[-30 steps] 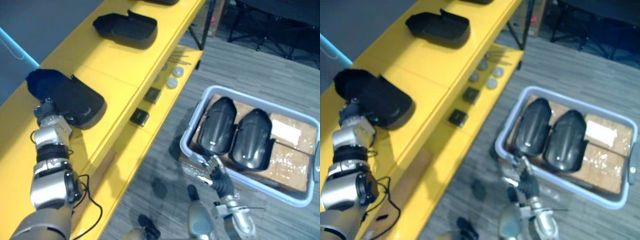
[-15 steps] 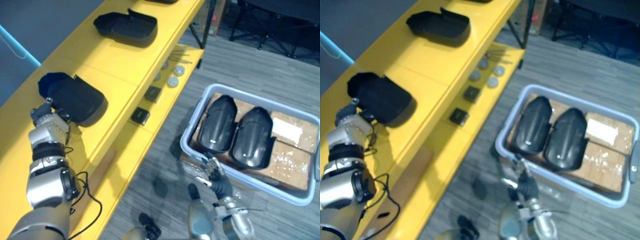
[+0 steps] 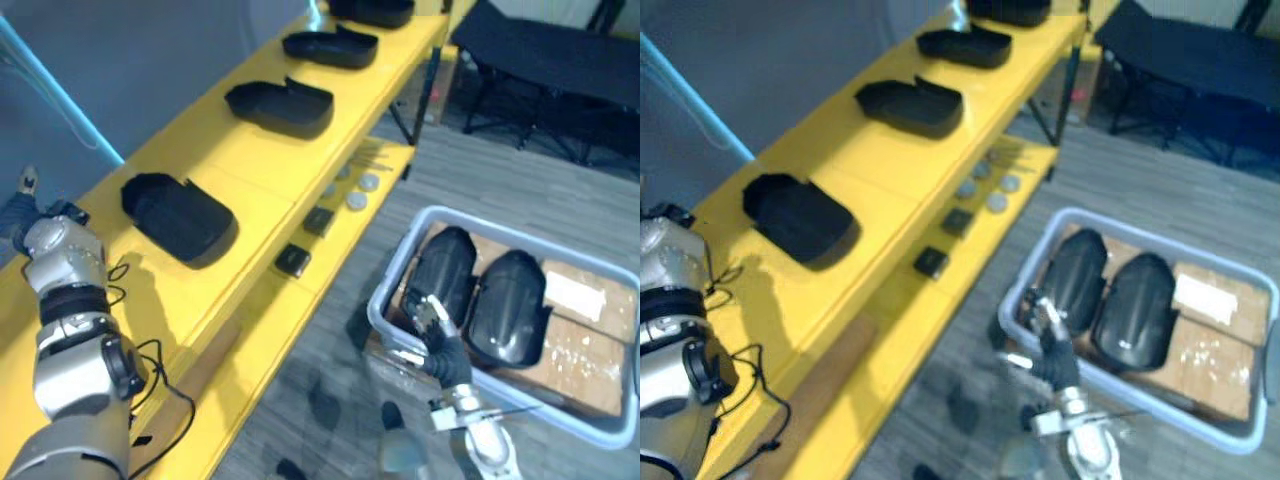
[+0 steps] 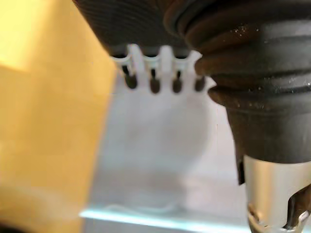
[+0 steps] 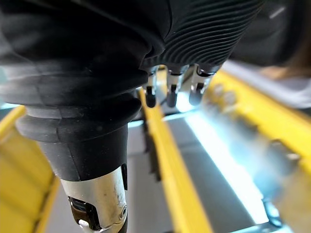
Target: Walk over and take plastic housings, then place them on the shelf
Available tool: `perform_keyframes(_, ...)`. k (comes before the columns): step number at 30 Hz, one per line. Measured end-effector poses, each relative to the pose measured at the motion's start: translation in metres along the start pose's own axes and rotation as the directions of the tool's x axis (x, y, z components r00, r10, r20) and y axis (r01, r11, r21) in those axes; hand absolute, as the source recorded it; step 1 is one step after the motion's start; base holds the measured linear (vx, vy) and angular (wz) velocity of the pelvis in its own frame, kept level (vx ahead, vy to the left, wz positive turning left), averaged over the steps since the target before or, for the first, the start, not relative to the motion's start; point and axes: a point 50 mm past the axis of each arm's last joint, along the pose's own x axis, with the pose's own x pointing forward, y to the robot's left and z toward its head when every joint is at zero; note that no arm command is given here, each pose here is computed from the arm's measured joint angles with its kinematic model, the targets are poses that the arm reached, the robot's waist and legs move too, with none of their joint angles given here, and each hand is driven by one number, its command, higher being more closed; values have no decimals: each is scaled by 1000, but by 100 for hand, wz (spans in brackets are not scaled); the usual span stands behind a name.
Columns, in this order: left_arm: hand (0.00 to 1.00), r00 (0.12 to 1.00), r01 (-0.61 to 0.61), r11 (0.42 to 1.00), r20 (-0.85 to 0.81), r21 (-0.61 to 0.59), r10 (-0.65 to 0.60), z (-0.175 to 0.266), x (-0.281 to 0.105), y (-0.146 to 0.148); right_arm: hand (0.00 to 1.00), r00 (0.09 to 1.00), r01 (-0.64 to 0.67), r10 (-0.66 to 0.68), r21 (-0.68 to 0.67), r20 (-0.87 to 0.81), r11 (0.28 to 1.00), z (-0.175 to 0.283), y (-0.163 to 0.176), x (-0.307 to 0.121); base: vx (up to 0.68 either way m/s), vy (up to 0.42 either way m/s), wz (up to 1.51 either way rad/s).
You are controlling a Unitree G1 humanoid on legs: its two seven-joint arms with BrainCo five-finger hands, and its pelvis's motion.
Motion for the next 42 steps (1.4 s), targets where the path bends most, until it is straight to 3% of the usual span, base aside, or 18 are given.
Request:
perform_keyframes(5, 0, 983, 119, 991, 137, 55, -125, -18, -12, 11, 0, 990, 101, -111, 104, 88, 989, 15, -27, 25, 35, -8, 26)
perform_keyframes(8, 0, 946, 188, 980, 256, 62, -198, -21, -28, 19, 0, 986, 137, -145, 87, 87, 987, 17, -37, 31, -9, -24, 29)
perform_keyframes(11, 0, 825, 274, 959, 495, 75, -274, -4, -69, 45, 0, 981, 180, -182, 28, 62, 983, 18, -49, 31, -17, -22, 34)
perform_keyframes(14, 0, 775, 285, 959, 590, -5, -227, 2, -103, 82, 0, 970, 235, -235, 17, 66, 972, 25, -63, 30, -25, 0, 38)
perform_keyframes(18, 0, 784, 270, 963, 583, -9, -215, -8, -134, 125, 0, 957, 260, -260, 22, 126, 965, 41, -67, 32, -48, 6, 37)
perform_keyframes(19, 0, 704, 419, 906, 607, 63, -368, -8, -159, 120, 0, 915, 324, -337, 92, 223, 941, 56, -64, 53, -37, -2, 9)
perform_keyframes(29, 0, 734, 398, 916, 580, 52, -352, -14, -160, 125, 0, 902, 375, -393, 127, 178, 918, 42, -67, 42, 0, 0, 1)
perform_keyframes(32, 0, 758, 337, 940, 575, 57, -307, -15, -157, 136, 0, 893, 398, -417, 134, 171, 908, 39, -73, 36, -36, 7, 4)
perform_keyframes(36, 0, 758, 40, 998, 649, 54, -66, -8, -148, 170, 0, 895, 396, -421, 174, 146, 902, 30, -69, 26, -21, 4, 23)
perform_keyframes(38, 0, 724, -132, 991, 685, 15, 86, -1, -144, 193, 0, 899, 385, -414, 192, 141, 903, 28, -64, 28, -10, 2, 23)
perform_keyframes(42, 0, 694, -303, 952, 692, 32, 198, -2, -137, 221, 0, 910, 367, -393, 180, 133, 912, 27, -58, 31, 7, -6, 6)
